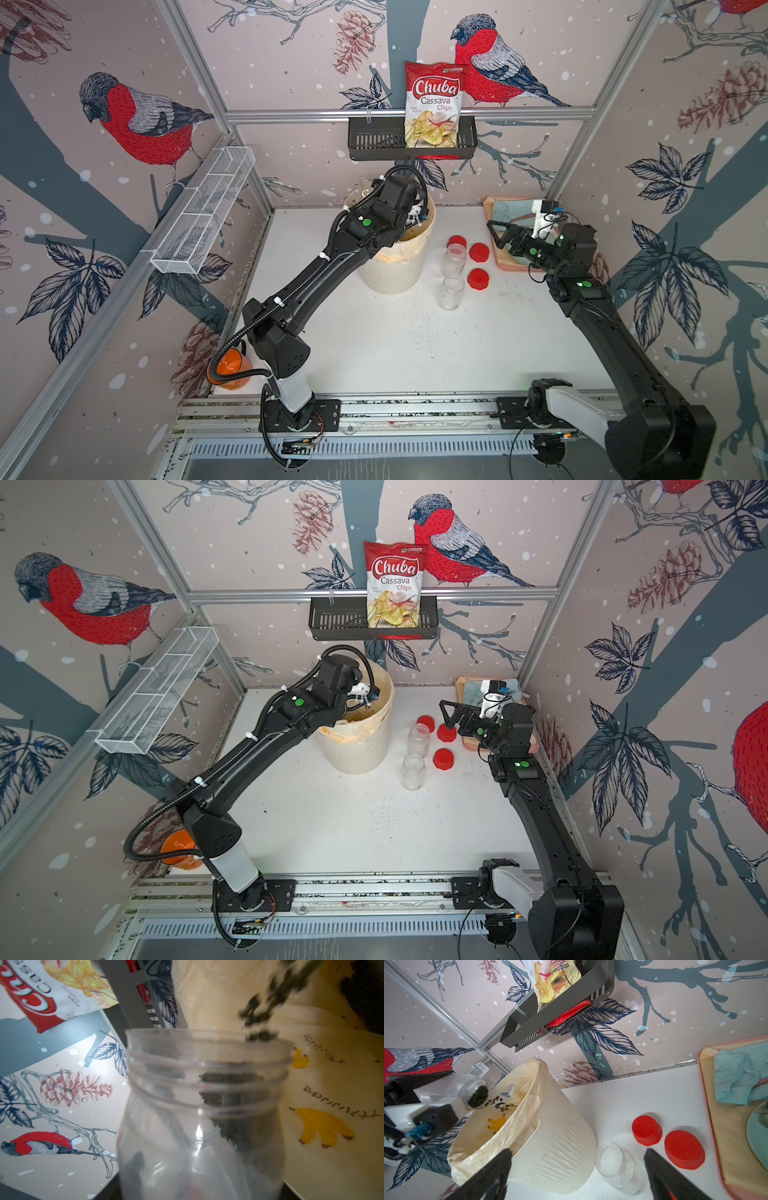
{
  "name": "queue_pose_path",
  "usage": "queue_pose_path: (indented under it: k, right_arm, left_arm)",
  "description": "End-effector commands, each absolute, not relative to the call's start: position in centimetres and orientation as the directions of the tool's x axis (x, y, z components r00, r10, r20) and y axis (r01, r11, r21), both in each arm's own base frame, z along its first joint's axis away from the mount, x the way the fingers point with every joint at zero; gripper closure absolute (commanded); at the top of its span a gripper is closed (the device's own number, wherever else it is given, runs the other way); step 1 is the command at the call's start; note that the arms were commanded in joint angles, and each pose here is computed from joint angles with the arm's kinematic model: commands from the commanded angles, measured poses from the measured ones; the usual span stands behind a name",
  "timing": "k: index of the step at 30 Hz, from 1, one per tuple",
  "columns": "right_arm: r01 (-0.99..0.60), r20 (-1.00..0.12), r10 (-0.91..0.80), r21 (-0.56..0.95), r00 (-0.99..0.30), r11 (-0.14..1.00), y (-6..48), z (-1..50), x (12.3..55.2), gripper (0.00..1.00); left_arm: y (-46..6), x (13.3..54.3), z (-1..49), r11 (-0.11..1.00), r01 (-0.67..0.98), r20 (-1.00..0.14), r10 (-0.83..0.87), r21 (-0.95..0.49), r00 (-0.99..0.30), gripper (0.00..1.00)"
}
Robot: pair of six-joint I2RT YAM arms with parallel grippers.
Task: Empty moldy tea leaves from jars
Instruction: Pour the moldy tea leaves from the jar into the trash bin.
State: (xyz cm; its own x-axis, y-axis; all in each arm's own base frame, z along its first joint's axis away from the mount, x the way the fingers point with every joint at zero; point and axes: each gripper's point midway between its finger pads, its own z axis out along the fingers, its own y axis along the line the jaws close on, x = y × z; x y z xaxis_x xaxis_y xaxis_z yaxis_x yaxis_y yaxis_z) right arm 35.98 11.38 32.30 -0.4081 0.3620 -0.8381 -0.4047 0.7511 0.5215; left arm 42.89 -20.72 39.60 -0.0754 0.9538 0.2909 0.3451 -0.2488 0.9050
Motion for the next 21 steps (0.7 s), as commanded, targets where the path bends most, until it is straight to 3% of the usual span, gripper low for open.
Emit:
queue_pose_path:
  k: [1, 7, 14, 21]
  right_arm:
    - [-0.427, -0.849, 0.362, 0.512, -0.386, 0.745, 11.6, 33.0, 36.0, 0.0]
    - [-0.43, -0.847, 0.364, 0.515, -0.387, 0.741, 11.6, 33.2, 36.0, 0.01]
    - [-0.435, -0.849, 0.363, 0.514, -0.384, 0.74, 11.7, 33.4, 35.9, 0.01]
    - [-0.435, -0.847, 0.364, 0.515, -0.386, 0.738, 11.7, 33.2, 35.9, 0.0]
  left_arm:
    - [-20.6, 42.9, 40.5, -0.263, 0.33, 0.305, 0.949, 0.907, -0.081, 0.31]
    - [-20.5, 42.2, 35.1, -0.272, 0.442, 0.328, 0.943, 0.855, -0.055, 0.31]
    - [-21.0, 42.9, 39.2, -0.274, 0.365, 0.319, 0.946, 0.89, -0.067, 0.3]
    - [-21.1, 42.3, 34.9, -0.257, 0.454, 0.305, 0.952, 0.853, -0.034, 0.31]
